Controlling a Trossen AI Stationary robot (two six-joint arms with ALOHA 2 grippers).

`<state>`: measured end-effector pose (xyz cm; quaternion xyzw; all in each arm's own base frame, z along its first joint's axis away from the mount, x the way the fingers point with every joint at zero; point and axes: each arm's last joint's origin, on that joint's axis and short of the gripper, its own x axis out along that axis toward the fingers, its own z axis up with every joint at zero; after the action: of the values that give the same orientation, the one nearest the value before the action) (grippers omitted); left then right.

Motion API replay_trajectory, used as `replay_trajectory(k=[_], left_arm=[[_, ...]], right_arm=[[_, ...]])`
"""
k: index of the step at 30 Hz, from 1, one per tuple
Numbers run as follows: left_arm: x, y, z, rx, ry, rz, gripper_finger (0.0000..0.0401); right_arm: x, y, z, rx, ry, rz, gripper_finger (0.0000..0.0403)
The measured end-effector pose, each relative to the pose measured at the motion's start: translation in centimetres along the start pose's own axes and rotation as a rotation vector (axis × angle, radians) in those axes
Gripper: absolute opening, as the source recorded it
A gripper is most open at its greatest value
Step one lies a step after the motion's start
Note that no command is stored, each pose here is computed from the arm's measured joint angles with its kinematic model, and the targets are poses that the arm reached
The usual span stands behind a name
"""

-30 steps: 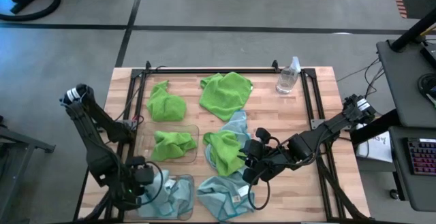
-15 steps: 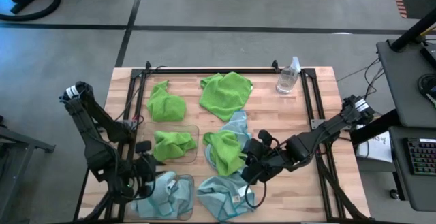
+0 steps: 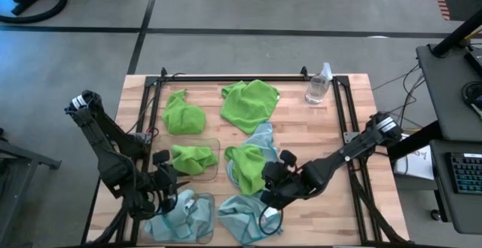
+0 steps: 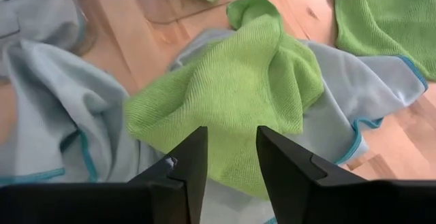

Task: Sort microfiber towel by color & place in baskets
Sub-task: Put the bottom green microfiber cloth into the top transparent bin

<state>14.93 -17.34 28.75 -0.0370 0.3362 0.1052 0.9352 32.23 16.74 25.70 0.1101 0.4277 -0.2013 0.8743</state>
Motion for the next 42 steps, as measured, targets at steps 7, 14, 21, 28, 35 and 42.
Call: replay_trajectory(k=[7,14,21,28,35,42], left_arm=[[0.0,-0.1,0.1,0.000,-0.003,-0.005,0.0089],[0.0,-0.1,0.1,0.002,0.005,-0.018,0.0089],[0.0,-0.1,0.1,0.001,0.005,-0.020,0.0089],[0.0,-0.2,0.1,-0.005,0.002,-0.024,0.0089],[0.0,-0.2,0.1,-0.007,0.001,-0.026,0.0089],[0.0,-0.4,0.2,-0.027,-0.002,-0.043,0.0089]], right_arm=[[0.8,0.3,-0.4,0.010,0.019,-0.014,0.0165],[2.4,0.7,-0.9,-0.005,0.039,-0.042,0.0192],[5.0,0.9,-1.6,-0.056,0.079,-0.097,0.0199],[6.5,0.2,-1.0,-0.101,0.091,-0.138,0.0199],[7.2,-0.5,0.0,-0.108,0.077,-0.135,0.0199],[7.3,0.3,0.6,-0.053,0.067,-0.014,0.0199]])
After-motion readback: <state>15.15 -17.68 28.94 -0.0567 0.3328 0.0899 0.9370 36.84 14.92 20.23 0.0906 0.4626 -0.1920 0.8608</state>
